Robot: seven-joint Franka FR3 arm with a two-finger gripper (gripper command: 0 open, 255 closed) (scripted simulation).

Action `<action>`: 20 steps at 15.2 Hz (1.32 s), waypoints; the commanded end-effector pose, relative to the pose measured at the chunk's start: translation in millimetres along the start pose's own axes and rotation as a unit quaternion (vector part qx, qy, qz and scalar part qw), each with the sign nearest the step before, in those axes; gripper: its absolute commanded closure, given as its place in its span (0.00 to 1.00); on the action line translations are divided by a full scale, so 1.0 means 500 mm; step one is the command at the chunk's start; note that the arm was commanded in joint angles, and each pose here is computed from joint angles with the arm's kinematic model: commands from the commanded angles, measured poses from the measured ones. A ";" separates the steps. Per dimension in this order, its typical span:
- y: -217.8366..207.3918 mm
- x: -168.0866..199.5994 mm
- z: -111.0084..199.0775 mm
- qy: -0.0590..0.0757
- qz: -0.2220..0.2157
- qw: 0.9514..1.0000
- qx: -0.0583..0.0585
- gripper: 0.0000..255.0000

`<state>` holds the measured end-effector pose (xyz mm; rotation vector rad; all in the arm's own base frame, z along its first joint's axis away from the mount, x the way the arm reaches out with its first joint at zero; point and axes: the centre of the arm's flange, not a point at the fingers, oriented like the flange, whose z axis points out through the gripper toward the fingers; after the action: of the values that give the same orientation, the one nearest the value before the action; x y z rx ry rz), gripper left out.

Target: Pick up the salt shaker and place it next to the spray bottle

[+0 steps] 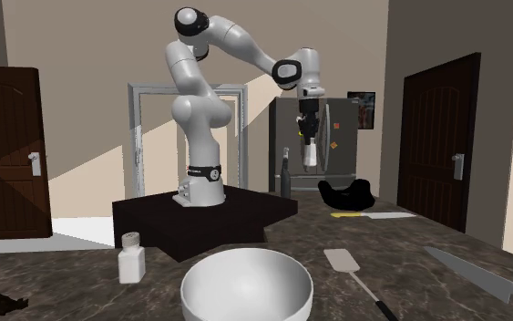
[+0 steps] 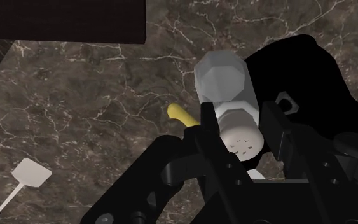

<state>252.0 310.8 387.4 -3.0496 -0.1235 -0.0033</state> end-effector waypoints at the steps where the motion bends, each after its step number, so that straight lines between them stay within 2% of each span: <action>1: 0.001 0.001 0.022 0.000 0.000 1.000 0.000 1.00; 20: 0.019 -0.001 0.222 0.000 0.000 1.000 0.000 1.00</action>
<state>252.0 312.1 280.7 -3.0500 -0.1234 -0.0030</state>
